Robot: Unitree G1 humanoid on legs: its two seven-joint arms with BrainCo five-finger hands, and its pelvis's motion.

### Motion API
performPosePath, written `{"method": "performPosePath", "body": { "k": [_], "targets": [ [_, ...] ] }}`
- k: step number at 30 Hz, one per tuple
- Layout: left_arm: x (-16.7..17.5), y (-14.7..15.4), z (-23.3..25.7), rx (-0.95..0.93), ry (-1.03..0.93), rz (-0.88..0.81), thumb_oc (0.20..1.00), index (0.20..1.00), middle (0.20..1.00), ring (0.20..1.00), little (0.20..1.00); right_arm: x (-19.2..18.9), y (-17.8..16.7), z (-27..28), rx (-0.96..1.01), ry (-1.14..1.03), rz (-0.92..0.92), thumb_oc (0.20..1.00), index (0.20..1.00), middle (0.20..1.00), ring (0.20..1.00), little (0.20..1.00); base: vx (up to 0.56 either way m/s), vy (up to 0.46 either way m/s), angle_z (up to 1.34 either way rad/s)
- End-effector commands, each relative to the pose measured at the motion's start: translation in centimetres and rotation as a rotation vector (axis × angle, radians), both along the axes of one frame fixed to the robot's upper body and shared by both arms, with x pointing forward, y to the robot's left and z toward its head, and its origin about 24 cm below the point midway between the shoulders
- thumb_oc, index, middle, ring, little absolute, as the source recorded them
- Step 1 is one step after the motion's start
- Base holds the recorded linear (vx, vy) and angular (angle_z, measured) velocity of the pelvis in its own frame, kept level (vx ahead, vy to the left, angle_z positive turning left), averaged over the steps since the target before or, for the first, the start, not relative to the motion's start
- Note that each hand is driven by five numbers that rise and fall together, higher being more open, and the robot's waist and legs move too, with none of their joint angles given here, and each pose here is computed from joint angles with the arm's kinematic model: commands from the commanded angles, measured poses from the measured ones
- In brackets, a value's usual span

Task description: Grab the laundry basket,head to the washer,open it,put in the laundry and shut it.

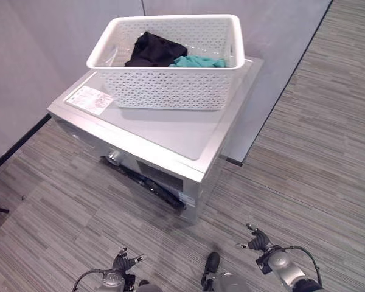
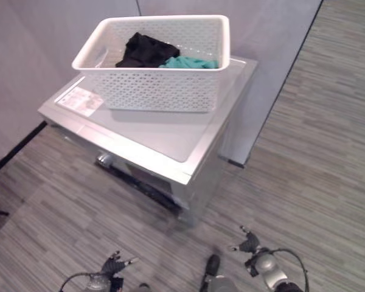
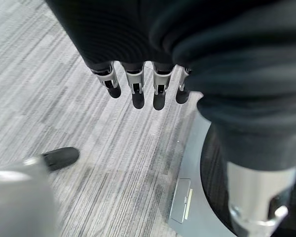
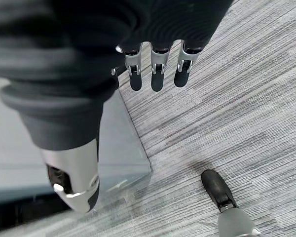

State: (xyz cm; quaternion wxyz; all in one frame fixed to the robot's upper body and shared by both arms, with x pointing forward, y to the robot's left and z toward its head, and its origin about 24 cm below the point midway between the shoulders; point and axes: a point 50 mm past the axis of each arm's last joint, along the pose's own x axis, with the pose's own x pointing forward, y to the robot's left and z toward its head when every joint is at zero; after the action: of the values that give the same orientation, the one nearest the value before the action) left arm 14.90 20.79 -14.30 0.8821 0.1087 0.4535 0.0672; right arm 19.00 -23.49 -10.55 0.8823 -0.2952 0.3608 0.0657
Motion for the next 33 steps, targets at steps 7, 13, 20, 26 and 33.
{"method": "performPosePath", "body": {
  "k": [7,13,20,26,33],
  "targets": [
    [-2.0,1.4,-0.1,0.1,0.041,-0.147,1.0,1.0,1.0,1.0,1.0,8.3,3.6,5.3,-0.044,-0.256,0.183,1.0,1.0,1.0,1.0,1.0,-0.01,0.231,0.13],
    [-1.8,2.4,0.1,0.121,0.024,-0.103,1.0,1.0,1.0,1.0,1.0,12.6,4.9,9.2,-0.027,-0.4,0.193,1.0,1.0,1.0,1.0,1.0,-0.07,0.027,0.26],
    [-0.2,1.6,1.0,0.053,-0.096,-0.029,1.0,1.0,1.0,1.0,1.0,16.2,2.9,14.1,-0.068,-0.555,0.104,1.0,1.0,1.0,1.0,1.0,-0.07,-0.009,0.13],
    [0.4,1.0,1.7,-0.024,-0.181,0.033,1.0,1.0,1.0,1.0,1.0,16.9,0.7,16.1,-0.095,-0.628,0.015,1.0,1.0,1.0,1.0,1.0,-0.02,-0.024,0.22],
    [1.0,0.3,2.1,-0.063,-0.228,0.037,1.0,1.0,1.0,1.0,1.0,18.2,1.0,17.3,-0.044,-0.663,-0.068,1.0,1.0,1.0,1.0,1.0,-0.02,-0.02,0.18]
  ]
}}
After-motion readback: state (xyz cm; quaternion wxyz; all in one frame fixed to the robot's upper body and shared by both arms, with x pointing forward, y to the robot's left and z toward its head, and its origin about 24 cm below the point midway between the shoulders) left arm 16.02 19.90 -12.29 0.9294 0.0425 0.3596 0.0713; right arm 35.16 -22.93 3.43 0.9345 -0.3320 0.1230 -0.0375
